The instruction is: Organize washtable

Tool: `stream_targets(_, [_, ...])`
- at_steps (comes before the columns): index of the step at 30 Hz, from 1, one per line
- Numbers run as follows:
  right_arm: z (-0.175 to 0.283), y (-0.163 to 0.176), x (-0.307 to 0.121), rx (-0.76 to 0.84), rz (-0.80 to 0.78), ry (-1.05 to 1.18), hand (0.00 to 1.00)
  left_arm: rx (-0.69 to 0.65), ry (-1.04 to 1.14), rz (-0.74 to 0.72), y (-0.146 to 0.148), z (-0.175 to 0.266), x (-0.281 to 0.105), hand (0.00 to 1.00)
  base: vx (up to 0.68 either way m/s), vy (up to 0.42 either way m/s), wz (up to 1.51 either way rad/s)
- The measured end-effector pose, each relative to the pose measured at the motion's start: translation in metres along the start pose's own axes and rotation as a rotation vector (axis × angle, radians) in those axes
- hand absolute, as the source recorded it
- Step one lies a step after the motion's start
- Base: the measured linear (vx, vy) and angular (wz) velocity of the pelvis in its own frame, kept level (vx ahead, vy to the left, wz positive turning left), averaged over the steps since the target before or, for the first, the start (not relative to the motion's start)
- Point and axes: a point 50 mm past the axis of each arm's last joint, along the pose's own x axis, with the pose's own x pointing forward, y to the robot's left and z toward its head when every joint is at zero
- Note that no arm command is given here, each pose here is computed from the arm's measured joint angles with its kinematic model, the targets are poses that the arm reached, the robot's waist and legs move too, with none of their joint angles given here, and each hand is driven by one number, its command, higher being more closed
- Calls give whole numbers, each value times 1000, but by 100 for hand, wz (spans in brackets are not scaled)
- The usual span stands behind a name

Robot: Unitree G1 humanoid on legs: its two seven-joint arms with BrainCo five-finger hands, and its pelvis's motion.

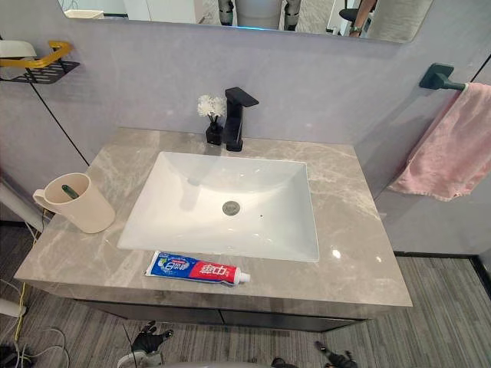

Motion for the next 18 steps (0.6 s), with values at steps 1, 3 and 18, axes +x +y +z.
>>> stream_targets(1, [18, -10, 2, 23, -28, -70, 0, -8, 1, 9, 2, 0, 0, 0, -29, 6, -14])
stream_targets(3, [46, -23, 0, 72, -73, -195, 0, -15, -2, 17, 4, 1, 0, 0, -55, 4, -1])
stream_targets(18, [207, -118, -73, 49, -505, -873, 0, -67, 109, 96, 30, -42, -17, 0, -64, -19, -5])
